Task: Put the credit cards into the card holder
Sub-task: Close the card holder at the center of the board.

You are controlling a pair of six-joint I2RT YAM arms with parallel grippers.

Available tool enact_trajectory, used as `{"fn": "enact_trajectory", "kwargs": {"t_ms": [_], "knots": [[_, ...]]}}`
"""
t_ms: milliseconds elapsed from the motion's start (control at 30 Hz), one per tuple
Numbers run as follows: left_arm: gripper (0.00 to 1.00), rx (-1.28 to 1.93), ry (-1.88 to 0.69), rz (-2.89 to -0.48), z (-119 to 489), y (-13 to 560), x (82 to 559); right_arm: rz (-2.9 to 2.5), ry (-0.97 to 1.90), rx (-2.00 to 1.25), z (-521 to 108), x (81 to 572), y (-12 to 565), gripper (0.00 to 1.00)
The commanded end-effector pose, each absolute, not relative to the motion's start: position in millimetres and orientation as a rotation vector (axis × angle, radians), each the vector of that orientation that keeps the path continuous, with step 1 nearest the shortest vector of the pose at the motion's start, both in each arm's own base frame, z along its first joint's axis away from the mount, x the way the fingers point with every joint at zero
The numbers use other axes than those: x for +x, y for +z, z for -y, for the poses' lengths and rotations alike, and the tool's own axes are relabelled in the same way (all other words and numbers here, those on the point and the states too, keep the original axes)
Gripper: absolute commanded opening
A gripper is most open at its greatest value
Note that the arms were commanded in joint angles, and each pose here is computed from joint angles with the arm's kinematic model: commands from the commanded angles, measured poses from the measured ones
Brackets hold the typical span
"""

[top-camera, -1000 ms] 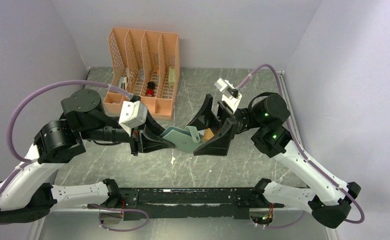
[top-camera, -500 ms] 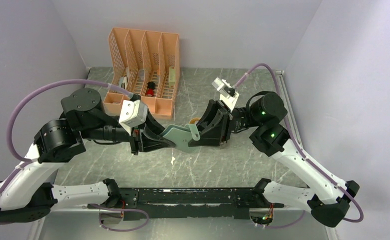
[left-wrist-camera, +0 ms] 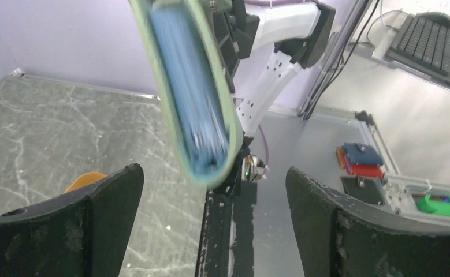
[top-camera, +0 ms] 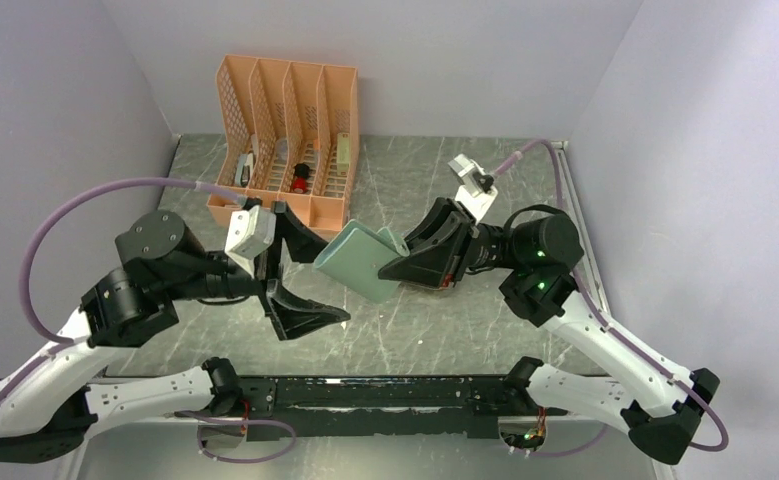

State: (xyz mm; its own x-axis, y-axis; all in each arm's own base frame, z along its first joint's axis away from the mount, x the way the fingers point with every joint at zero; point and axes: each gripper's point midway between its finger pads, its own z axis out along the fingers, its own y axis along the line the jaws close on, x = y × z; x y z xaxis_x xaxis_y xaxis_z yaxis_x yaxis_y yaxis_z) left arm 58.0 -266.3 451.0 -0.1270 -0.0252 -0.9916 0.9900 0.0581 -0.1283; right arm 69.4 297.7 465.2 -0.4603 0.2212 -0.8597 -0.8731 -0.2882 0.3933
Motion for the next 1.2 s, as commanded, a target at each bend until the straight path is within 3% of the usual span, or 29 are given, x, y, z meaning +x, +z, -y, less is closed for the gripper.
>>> {"fn": "enact_trajectory", "kwargs": {"t_ms": [0, 433, 767, 1000, 1167], "knots": [[0.96, 0.847, -1.382, -1.193, 262, 479, 62, -0.973, 1.884, -0.683, -278, 72, 513, 0.00], [0.92, 0.403, -1.671, -1.054, 268, 506, 86, -0.941, 1.856, -0.364, -270, 105, 520, 0.00], [0.65, 0.278, -1.664, -1.102, 282, 509, 112, -0.991, 1.806, -0.296, -278, 115, 512, 0.00], [0.54, 0.273, -1.692, -1.053, 282, 523, 110, -1.019, 1.790, -0.301, -285, 115, 505, 0.00], [0.36, 0.294, -1.698, -1.049, 285, 527, 108, -1.027, 1.782, -0.300, -286, 116, 503, 0.00]]}}
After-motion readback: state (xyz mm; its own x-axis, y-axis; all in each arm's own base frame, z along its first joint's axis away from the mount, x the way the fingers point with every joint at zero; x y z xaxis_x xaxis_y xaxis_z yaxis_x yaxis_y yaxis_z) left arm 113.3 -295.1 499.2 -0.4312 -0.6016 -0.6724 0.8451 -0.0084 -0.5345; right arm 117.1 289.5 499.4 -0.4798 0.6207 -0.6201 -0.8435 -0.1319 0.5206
